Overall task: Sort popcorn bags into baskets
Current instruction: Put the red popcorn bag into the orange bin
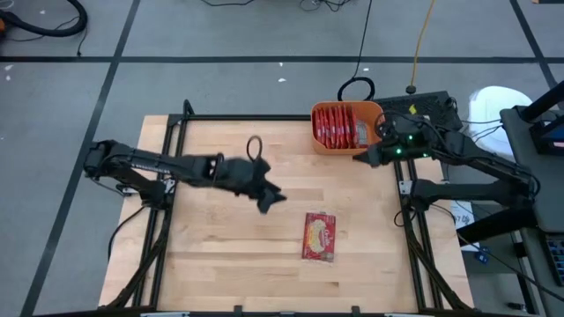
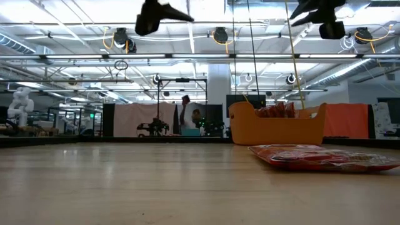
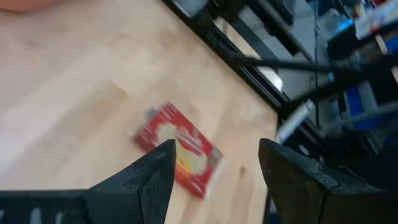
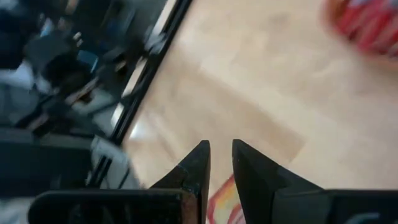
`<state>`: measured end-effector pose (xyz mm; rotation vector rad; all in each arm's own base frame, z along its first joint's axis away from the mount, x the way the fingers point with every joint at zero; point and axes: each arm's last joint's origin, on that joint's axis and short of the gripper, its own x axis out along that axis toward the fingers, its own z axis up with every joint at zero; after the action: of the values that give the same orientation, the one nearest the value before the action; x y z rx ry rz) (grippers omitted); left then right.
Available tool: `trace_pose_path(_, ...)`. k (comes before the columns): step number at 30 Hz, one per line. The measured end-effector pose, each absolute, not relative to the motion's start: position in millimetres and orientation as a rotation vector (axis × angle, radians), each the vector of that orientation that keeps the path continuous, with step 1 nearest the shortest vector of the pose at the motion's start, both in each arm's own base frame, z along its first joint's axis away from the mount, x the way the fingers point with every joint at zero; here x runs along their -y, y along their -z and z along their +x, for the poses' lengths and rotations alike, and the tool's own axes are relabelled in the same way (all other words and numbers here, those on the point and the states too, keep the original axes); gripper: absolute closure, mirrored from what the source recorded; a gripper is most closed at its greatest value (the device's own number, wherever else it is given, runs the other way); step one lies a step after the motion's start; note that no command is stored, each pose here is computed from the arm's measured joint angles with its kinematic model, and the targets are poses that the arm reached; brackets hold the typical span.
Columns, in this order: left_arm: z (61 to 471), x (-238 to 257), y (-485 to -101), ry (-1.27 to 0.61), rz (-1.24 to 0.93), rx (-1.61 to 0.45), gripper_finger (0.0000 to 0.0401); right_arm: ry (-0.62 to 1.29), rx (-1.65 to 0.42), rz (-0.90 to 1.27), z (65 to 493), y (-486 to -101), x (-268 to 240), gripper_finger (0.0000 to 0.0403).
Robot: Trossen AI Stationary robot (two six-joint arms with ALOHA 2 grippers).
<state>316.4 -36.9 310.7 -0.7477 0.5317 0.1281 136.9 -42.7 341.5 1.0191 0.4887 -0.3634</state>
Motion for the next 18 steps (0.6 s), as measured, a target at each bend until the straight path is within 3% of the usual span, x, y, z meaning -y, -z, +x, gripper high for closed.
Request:
trace_pose_path(9, 313, 98, -291, -0.160, -0.672, -0.592, 0.0169, 0.093, -0.611, 0.893, 140, -342, 16, 0.0342)
trace_pose_path(18, 344, 146, -277, -0.189, -0.654, -0.595, 0.0169, -0.081, -0.686, 0.836, 132, -343, -4, 0.0342)
